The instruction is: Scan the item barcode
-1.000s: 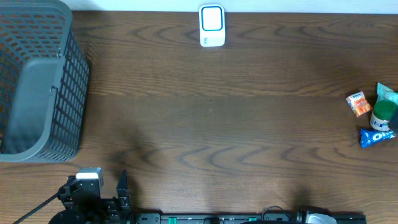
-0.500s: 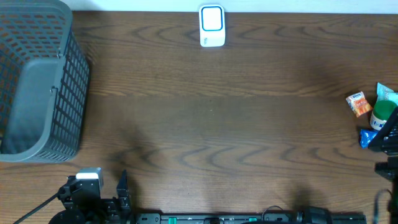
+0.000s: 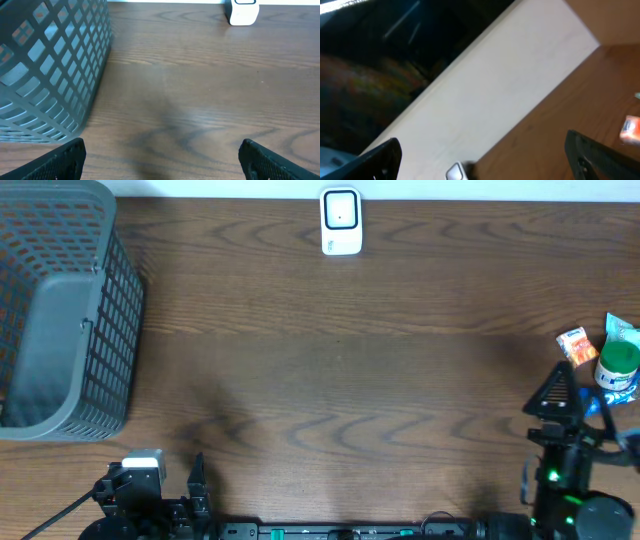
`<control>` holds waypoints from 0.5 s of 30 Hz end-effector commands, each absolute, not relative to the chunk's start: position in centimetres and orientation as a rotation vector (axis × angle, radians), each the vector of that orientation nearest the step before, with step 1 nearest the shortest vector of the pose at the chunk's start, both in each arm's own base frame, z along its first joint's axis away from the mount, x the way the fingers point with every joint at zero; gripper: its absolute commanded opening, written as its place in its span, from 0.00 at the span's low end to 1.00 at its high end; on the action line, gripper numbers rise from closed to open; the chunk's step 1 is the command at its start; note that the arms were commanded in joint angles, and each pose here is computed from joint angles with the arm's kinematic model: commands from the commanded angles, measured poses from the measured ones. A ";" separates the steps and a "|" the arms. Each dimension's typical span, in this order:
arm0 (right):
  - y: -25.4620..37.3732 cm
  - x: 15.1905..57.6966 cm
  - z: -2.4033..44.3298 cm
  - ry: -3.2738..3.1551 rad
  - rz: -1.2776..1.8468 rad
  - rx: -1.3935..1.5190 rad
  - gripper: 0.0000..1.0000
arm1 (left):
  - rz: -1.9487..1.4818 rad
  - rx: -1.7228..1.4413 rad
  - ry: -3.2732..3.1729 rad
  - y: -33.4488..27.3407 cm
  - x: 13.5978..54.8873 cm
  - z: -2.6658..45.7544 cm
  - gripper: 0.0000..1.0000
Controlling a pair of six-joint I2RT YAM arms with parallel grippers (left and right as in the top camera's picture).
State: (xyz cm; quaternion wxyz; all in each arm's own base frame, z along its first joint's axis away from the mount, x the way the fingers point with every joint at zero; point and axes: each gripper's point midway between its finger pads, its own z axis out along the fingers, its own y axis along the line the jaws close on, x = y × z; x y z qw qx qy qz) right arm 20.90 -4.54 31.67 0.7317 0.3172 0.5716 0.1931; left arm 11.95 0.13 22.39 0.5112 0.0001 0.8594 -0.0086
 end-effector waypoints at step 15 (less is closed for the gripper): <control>-4.9 24.0 17.4 1.407 0.360 0.764 0.99 | -0.007 0.003 2.062 0.3 11.9 22.5 0.98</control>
